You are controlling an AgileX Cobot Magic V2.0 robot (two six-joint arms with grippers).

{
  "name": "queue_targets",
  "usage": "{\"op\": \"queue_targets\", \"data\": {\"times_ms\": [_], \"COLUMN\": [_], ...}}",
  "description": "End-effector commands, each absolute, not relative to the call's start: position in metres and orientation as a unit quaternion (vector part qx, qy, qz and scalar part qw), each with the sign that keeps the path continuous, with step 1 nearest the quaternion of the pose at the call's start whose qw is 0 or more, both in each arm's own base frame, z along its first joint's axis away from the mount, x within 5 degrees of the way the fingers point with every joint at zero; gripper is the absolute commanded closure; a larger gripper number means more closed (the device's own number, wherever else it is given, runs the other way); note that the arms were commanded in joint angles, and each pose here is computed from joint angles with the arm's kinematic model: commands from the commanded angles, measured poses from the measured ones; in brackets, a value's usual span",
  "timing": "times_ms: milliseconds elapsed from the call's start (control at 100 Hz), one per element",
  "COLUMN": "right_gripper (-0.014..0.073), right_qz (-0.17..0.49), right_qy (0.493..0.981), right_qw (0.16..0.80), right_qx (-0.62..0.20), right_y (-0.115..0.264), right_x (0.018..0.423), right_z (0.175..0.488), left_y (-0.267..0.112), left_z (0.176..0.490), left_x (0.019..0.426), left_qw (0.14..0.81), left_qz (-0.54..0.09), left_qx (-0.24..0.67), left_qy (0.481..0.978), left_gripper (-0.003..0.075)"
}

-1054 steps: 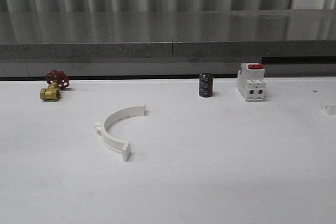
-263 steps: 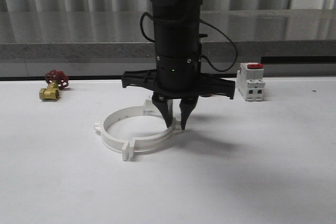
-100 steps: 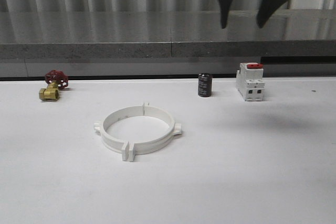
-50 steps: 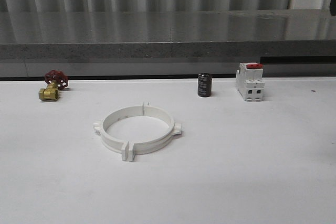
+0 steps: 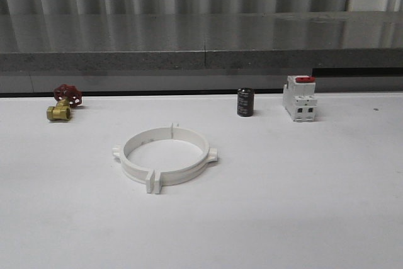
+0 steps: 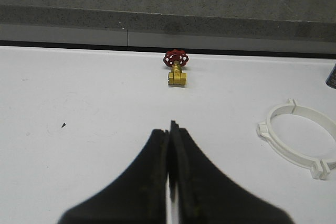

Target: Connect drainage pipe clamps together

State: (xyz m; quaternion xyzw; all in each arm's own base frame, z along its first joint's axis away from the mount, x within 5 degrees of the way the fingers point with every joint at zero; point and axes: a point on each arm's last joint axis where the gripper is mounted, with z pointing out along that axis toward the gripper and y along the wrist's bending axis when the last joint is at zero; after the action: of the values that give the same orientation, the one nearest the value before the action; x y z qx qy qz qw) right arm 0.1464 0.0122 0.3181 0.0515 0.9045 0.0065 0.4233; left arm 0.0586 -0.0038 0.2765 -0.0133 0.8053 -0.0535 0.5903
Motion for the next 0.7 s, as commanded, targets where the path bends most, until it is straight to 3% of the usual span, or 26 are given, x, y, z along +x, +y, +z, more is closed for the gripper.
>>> {"op": "queue_targets", "data": {"times_ms": [0,260,690], "right_gripper": [0.0194,0.0666,0.0662], "right_qz": [0.005,0.008,0.006], "right_qy": [0.880,0.867,0.870], "right_qw": [0.475,0.498,0.493], "right_qx": [0.025,0.024,0.025], "right_y": [0.010,0.006,0.006], "right_x": [0.135,0.114,0.113], "right_z": [0.327,0.323,0.322], "left_y": [-0.004,-0.004,-0.004], "left_z": [0.292,0.292,0.292], "left_x": [0.060,0.060,0.060], "left_qw": [0.628,0.628,0.628], "left_qz": [-0.058,-0.058,-0.058], "left_qx": [-0.014,-0.014,-0.014], "left_qy": [0.776,0.776,0.776], "left_gripper": [0.0741,0.0741,0.0741]}}
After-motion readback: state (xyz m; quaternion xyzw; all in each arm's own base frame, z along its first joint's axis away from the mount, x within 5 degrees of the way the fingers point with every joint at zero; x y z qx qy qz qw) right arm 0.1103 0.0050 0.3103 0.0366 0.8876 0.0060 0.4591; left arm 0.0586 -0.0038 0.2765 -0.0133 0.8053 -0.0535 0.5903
